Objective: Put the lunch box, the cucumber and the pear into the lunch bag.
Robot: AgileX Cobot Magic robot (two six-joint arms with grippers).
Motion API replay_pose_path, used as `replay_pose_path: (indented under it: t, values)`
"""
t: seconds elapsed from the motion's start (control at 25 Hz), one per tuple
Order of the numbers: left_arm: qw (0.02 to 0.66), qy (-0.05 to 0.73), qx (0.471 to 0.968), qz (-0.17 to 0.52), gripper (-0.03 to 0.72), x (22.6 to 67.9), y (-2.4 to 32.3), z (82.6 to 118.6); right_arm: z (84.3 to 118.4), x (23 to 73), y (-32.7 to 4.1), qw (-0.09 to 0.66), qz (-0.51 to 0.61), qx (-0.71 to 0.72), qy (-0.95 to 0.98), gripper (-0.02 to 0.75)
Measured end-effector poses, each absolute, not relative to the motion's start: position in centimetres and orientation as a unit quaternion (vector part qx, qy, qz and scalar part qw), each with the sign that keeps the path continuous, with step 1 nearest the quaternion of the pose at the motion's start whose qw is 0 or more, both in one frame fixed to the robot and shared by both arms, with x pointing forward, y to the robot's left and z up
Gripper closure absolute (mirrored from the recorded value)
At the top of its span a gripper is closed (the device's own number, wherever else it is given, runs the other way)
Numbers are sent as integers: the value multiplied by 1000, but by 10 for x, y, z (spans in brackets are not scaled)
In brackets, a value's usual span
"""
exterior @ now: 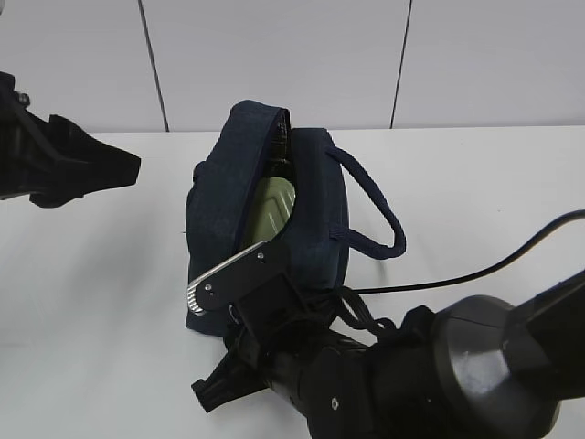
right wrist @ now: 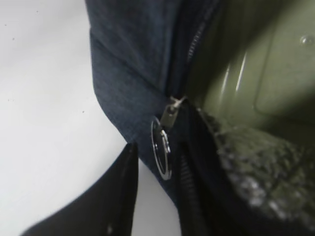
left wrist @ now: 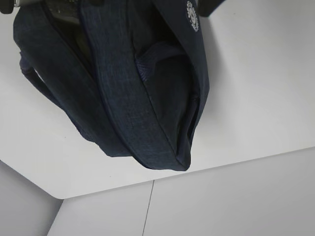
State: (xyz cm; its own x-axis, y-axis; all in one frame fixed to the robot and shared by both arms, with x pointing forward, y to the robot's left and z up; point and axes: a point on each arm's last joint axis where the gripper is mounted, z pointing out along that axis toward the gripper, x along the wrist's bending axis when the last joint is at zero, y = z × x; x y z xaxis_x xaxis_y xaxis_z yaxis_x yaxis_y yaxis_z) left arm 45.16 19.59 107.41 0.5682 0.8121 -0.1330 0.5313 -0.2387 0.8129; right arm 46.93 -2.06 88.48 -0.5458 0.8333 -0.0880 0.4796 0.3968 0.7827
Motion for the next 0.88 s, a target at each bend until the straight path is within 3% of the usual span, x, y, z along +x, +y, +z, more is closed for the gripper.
replay_pose_path:
  t: [0.28,0.88]
  values:
    - [437,436,770,161,346,452,196,1074,890,469,-20,242,370,407,800,734]
    - [437,436,770,161,346,452,196,1074,928,456,-22,207,375,356,830,738]
